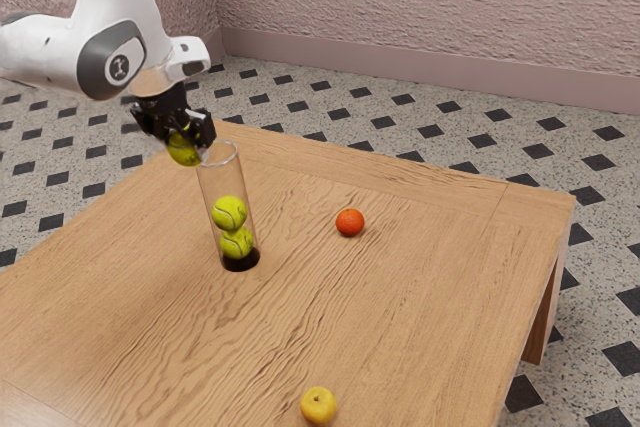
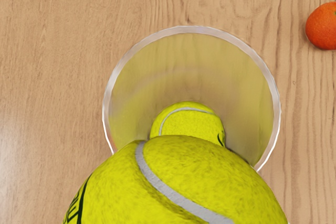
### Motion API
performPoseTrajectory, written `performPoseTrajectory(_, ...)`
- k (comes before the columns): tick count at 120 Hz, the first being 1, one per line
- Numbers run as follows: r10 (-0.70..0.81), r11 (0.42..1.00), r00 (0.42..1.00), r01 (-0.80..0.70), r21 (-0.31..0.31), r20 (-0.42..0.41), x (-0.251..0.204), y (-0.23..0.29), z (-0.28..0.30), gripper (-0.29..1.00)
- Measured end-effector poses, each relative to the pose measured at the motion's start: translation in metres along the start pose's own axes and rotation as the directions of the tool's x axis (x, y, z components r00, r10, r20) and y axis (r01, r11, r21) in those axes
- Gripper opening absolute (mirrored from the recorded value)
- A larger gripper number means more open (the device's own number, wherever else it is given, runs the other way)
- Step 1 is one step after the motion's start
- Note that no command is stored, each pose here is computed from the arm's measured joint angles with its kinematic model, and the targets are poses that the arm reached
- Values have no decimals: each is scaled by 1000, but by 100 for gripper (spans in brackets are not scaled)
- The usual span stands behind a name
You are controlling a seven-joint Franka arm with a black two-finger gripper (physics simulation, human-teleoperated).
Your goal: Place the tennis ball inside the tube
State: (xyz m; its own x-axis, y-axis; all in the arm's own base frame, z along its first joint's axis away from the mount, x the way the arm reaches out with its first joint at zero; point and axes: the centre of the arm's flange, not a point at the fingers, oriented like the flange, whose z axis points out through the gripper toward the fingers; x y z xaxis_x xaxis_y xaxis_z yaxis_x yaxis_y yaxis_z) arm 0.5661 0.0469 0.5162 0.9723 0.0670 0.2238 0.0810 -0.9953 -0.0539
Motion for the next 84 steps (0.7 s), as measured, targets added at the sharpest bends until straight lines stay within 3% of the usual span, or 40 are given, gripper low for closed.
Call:
performPoseTrajectory(46,-16,999,1000,16,-38,18,35,8,15,60)
performPoseTrajectory(84,12,999,996,-8,-39,91,29,9,-16,68)
